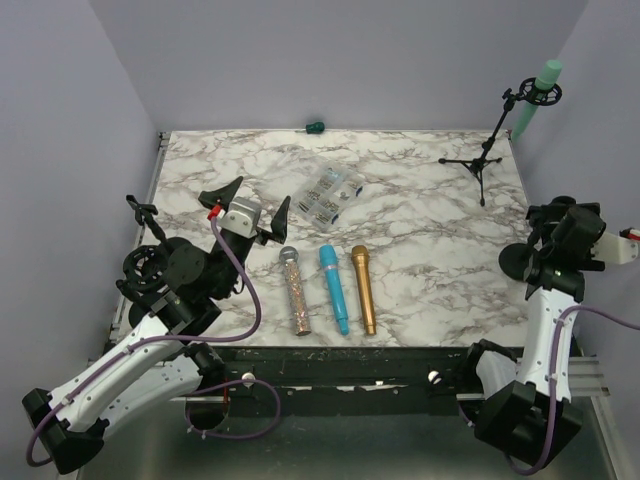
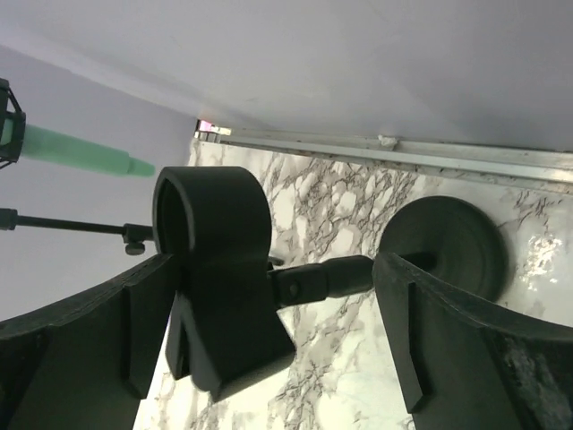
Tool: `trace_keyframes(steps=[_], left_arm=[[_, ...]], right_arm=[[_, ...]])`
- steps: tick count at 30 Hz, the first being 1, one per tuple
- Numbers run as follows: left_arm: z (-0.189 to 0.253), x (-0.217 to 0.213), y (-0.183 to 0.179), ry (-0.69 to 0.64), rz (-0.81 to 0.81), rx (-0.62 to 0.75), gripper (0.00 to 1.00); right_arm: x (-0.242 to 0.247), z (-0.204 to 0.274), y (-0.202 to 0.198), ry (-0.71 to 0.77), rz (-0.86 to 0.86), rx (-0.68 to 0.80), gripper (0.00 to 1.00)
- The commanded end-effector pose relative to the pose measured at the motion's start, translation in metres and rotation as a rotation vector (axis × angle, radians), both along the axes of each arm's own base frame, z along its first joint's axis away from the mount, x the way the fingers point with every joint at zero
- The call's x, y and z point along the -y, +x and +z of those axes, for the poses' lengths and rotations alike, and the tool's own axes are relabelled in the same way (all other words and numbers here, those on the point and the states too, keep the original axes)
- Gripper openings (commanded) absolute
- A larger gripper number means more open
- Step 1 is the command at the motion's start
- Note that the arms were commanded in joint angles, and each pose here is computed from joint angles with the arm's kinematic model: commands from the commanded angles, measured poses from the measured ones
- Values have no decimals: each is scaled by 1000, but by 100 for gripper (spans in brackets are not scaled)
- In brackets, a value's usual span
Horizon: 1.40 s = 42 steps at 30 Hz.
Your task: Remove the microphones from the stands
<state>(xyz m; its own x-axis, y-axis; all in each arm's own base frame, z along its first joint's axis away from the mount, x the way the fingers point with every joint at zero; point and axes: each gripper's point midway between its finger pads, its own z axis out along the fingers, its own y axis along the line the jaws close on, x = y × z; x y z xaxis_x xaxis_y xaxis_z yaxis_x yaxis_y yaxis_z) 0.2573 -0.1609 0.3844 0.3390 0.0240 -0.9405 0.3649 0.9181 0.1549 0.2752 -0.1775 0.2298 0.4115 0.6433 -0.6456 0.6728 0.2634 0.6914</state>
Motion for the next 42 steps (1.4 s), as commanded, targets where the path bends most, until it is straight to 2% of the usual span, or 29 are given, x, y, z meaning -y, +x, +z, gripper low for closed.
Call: trace_keyframes(steps=[1, 9, 14, 20, 24, 30, 34, 40, 42], left_arm=[[14, -1, -6, -29, -18, 27, 99], [17, -2, -10, -41, -26, 34, 98], [16, 0, -10, -38, -32, 31, 98], [16, 1, -10, -40, -33, 28, 98], [16, 1, -11, -41, -38, 29, 99], [18, -2, -12, -39, -25, 37, 98], [17, -1, -11, -33, -25, 36, 98], [15, 1, -9, -23, -24, 33, 98], [14, 0, -8, -21, -20, 33, 98]], right_arm=[[7, 27, -9, -64, -19, -52, 100], [12, 65, -25, -112, -71, -53, 100], [4, 87, -21, -150, -8, -23, 100], [-8, 139, -4, -252, 122, 42, 100], [-19, 166, 26, -294, 264, 88, 100], [-43, 179, 92, -295, 512, 132, 100], [-69, 177, 136, -361, 588, 76, 100], [-90, 146, 186, -435, 526, -84, 100], [-88, 131, 195, -436, 499, -116, 96]])
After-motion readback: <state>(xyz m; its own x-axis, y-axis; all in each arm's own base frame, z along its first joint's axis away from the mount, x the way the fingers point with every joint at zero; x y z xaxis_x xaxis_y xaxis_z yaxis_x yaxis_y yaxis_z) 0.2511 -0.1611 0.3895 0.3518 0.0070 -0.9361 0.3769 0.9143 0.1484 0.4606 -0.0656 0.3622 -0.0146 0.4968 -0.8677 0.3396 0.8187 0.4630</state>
